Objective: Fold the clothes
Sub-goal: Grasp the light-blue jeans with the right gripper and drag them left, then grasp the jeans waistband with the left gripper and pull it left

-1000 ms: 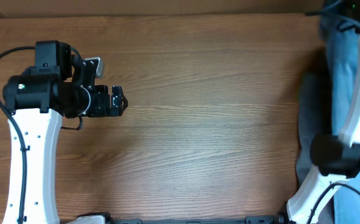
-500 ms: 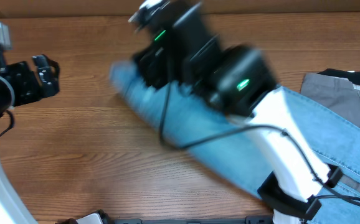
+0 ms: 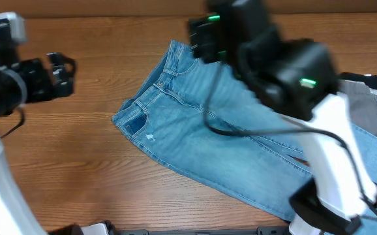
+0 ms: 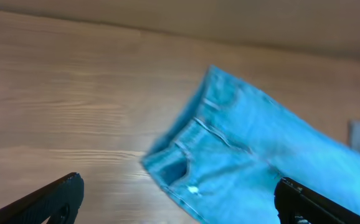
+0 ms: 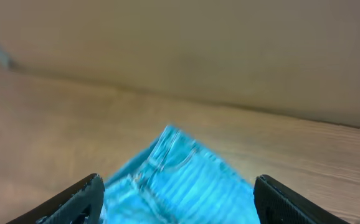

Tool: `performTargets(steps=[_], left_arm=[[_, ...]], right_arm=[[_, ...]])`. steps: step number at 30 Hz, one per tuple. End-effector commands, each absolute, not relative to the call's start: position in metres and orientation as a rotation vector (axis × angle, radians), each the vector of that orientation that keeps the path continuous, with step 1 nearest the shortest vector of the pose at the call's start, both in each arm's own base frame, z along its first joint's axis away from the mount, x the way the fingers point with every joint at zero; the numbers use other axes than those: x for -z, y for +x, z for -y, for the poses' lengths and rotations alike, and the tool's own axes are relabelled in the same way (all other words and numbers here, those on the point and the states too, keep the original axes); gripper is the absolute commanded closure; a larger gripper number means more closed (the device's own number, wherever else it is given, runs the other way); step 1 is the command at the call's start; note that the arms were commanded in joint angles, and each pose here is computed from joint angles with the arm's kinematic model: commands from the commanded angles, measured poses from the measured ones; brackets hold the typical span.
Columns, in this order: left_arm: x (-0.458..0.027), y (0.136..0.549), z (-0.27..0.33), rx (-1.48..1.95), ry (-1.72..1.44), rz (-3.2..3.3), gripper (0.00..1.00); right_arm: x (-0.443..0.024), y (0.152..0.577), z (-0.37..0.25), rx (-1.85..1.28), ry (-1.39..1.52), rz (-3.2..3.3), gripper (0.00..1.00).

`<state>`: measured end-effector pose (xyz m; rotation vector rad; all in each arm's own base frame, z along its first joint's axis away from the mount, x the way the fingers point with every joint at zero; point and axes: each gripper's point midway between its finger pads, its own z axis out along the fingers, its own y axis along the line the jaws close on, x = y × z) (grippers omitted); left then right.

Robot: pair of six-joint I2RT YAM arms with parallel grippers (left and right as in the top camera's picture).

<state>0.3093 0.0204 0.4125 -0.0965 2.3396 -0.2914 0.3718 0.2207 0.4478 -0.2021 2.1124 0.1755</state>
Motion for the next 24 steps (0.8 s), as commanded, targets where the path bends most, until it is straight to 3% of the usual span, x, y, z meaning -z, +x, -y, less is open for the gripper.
performTargets(steps=[1,11,14,18,22,24], left_arm=[[-0.37,0.343,0.015,0.385,0.105,-2.466,0.0],[-0.223,0.45,0.087,0.389,0.402,-2.715,0.1],[-0.173,0.472,0.096,0.376,0.445,-2.772,0.11],[-0.107,0.487,0.098,0.358,0.45,-2.872,0.15],[-0.057,0.492,0.101,0.395,0.447,-2.94,0.31],[-0.042,0.492,0.104,0.426,0.446,-2.961,0.31]], right_arm=[[-0.502,0.338,-0.185,-0.282,-0.097,-1.995,0.2],[-0.506,0.315,-0.165,-0.315,-0.079,-2.021,0.22],[-0.499,0.313,-0.163,-0.299,-0.086,-2.049,0.29],[-0.49,0.308,-0.16,-0.275,-0.098,-2.089,0.31],[-0.482,0.305,-0.156,-0.261,-0.076,-2.125,0.38],[-0.479,0.303,-0.153,-0.246,-0.072,-2.138,0.39]])
